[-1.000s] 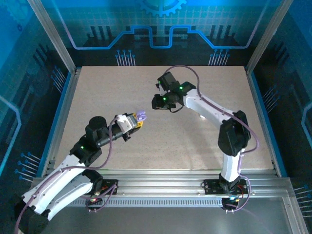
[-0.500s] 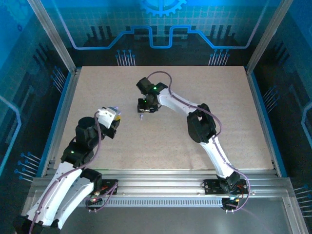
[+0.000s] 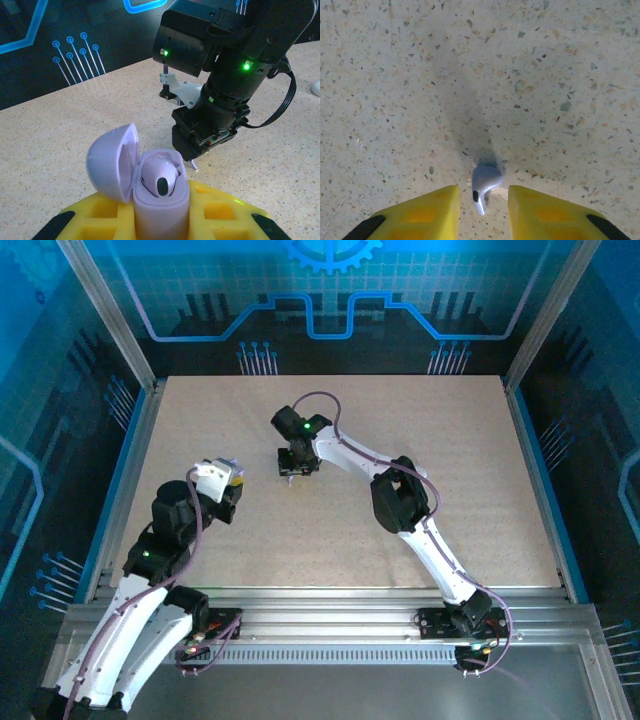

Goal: Insert wireless bluetooth earbuds into charging case

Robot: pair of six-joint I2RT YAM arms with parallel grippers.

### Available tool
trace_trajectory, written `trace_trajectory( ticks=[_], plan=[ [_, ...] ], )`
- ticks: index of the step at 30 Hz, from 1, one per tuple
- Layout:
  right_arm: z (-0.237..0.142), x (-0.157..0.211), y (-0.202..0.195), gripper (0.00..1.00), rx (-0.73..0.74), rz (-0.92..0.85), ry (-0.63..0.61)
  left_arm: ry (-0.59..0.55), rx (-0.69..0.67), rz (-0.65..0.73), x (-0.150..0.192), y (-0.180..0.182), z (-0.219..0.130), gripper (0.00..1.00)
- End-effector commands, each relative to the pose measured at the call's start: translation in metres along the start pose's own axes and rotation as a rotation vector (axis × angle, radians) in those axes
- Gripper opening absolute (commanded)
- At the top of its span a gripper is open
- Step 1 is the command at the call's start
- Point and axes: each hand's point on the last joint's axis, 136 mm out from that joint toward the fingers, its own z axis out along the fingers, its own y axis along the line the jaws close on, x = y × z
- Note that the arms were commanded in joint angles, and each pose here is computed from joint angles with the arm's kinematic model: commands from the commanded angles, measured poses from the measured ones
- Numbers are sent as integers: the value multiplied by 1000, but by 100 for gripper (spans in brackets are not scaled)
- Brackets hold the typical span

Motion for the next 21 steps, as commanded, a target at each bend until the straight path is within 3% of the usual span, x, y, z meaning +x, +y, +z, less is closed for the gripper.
trace_trajectory(
  ticks=[1,8,15,21],
  plan=[
    [12,4,0,31,28,-30,6,-27,11,-23,-7,-1,-3,20],
    [15,1,-4,30,53,-49,-2,-29,12,-26,-6,-1,-2,20],
    [15,7,-18,23,137,-68,7,-33,20,-25,-7,-2,-2,20],
    [14,18,-24,24,169,-71,46,-33,24,-26,-7,-2,-2,20]
  ],
)
